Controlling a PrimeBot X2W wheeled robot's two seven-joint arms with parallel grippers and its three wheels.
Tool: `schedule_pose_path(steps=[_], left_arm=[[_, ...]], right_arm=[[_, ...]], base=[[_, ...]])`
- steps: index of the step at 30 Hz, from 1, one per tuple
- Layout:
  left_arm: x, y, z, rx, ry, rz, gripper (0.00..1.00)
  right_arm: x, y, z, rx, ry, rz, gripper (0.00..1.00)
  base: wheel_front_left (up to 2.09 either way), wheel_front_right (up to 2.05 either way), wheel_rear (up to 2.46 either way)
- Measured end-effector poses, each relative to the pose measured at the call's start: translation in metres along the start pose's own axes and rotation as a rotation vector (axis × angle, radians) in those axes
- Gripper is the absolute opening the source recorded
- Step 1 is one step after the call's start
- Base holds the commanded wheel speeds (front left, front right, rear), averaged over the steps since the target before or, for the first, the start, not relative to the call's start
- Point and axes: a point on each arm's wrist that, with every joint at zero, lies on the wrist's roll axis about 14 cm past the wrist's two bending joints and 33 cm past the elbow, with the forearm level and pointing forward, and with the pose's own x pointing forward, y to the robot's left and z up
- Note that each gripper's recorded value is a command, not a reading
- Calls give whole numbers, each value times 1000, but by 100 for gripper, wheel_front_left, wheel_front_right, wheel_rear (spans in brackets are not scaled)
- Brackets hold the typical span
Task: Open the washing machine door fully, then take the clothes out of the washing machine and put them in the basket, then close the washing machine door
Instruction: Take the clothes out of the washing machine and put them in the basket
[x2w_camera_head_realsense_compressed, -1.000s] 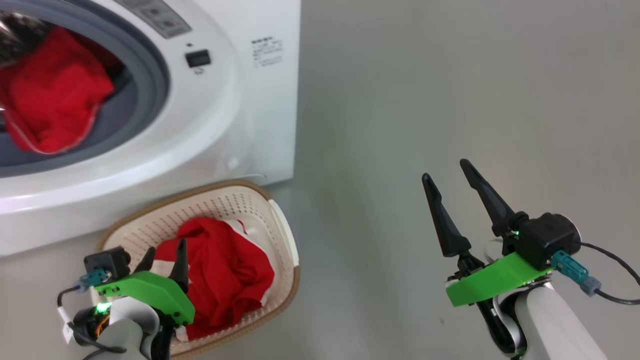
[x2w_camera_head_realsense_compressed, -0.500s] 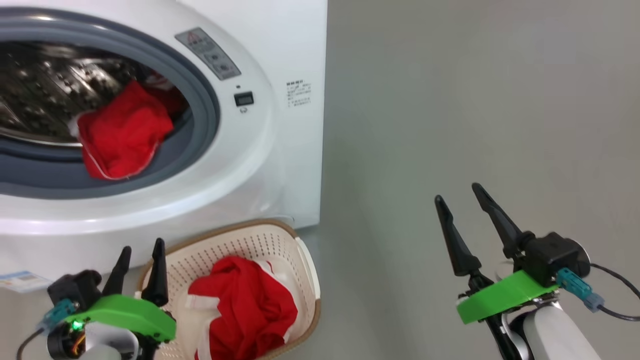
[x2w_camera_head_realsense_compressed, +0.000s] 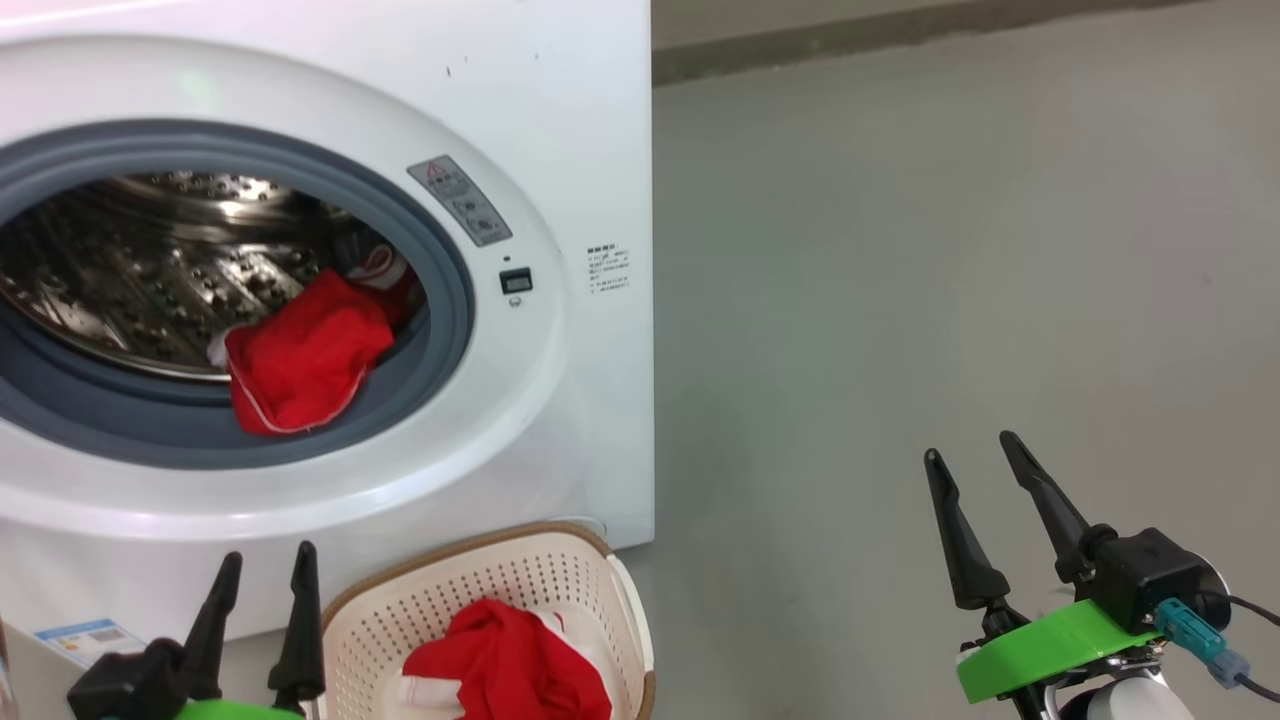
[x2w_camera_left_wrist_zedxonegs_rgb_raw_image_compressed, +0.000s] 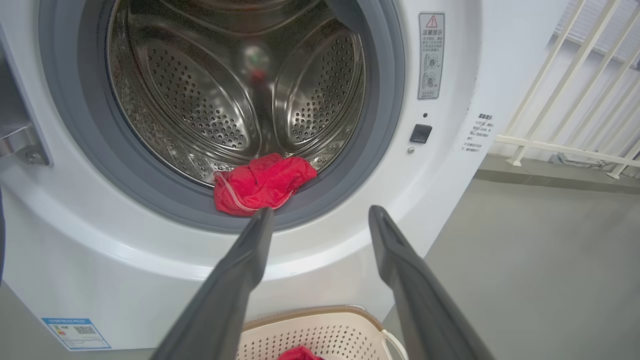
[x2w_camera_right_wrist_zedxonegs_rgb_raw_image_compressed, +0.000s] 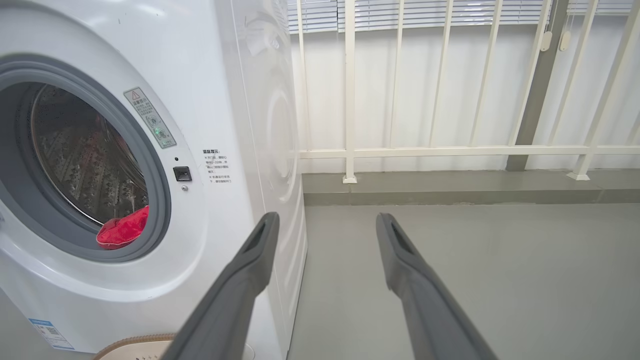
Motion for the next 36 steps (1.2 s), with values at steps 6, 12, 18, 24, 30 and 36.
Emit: schedule_pose_path(steps=[6,12,18,24,30,36], left_arm=[[-15,-4,22,53,-67,-22,100],[-27,-1,32,86,-99,-21,100],[-30,-1,34,81,-107,-11,100],[-30,0,34,86,-109,-7,100],[-30,-1,36,85,-114,-9,100],[-30,-2,36,94,-116,-10,100]], right_arm=[[-9,-4,17,-7,-50,-15,100],[-18,-10,22,-9,-66,-36,100],[-21,-15,24,-10,-73,-52,100],[-20,-15,24,-10,-75,-50,100],[-20,-14,24,-9,-75,-49,100],[-24,-15,20,-8,-62,-52,100]], base=[[0,0,0],[0,0,0],[0,0,0],[0,0,0],[0,0,0],[0,0,0]])
